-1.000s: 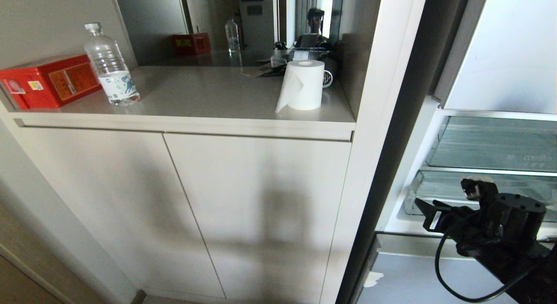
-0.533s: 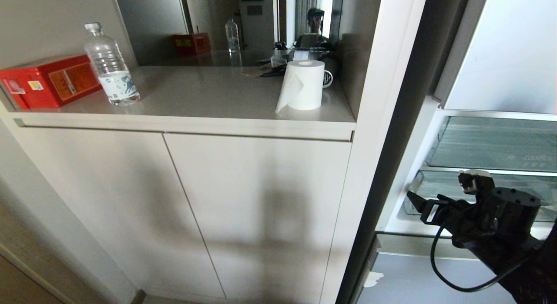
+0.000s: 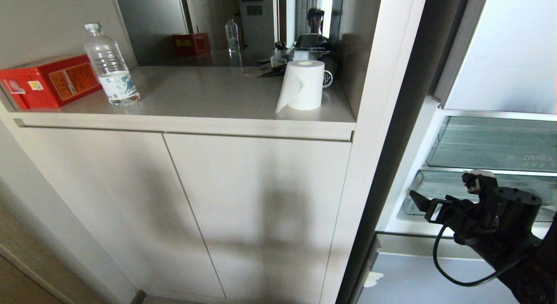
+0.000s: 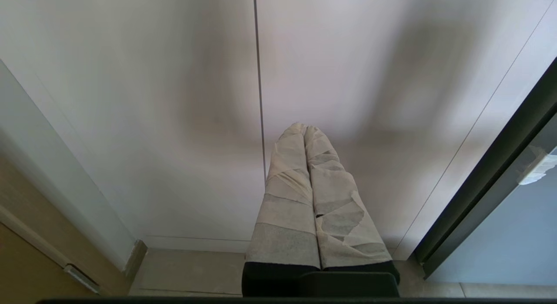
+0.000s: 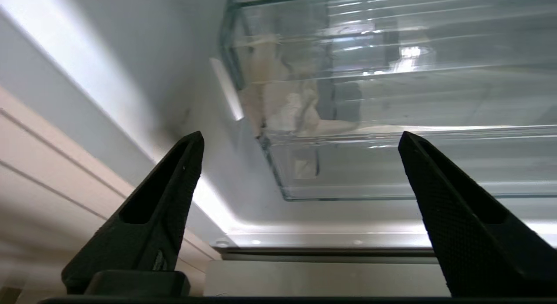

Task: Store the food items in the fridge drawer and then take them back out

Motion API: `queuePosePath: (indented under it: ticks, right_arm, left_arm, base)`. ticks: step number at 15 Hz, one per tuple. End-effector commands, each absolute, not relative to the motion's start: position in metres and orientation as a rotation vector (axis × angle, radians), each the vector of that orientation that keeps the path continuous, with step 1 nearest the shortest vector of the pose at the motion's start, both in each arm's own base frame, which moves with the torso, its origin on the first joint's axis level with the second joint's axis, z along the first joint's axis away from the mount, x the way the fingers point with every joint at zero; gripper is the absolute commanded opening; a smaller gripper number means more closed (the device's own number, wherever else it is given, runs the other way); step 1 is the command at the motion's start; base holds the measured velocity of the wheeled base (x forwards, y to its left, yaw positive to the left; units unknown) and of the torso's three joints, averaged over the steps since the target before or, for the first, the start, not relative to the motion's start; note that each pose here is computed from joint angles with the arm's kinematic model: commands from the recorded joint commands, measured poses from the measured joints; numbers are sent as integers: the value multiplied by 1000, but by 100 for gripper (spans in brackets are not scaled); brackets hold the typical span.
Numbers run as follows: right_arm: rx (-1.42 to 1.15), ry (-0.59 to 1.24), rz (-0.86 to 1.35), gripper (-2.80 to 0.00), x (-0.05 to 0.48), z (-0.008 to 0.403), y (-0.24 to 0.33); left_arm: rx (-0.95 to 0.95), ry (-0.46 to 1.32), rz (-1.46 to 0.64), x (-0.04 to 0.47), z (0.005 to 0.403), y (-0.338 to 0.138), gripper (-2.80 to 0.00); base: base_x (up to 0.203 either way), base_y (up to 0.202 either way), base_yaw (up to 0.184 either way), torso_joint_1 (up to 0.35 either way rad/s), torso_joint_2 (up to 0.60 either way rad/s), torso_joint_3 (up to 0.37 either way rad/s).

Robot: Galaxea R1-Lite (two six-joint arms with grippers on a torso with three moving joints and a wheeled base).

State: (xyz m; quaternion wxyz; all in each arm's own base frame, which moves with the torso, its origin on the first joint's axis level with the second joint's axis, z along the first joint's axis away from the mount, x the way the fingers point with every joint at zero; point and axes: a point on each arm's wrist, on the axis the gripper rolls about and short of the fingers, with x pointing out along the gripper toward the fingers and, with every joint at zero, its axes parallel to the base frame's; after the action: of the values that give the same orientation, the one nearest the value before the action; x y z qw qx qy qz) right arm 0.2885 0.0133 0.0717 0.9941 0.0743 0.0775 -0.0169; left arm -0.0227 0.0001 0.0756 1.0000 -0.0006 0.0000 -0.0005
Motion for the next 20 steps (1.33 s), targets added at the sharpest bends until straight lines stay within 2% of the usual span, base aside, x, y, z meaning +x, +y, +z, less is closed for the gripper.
queuePosePath:
  ticks: [1,10,11,20]
  right_arm:
    - [152,141,-39,0,291,73,11]
    - [152,121,-36,0,308,69,13]
    - [153,126,-32,-280,308,68,14]
    - [146,141,45,-280,305,65,44]
  left_arm:
    - [-2,0,-2,-23,76,0,-280]
    - [-2,0,-1,-23,76,0,-280]
    - [-2,0,-2,-23,76,0,-280]
    - [-2,0,-2,-23,76,0,-280]
  base:
    - [0,0,0,0,0,0]
    - [0,0,0,0,0,0]
    - [0,0,0,0,0,0]
    - [0,0,0,0,0,0]
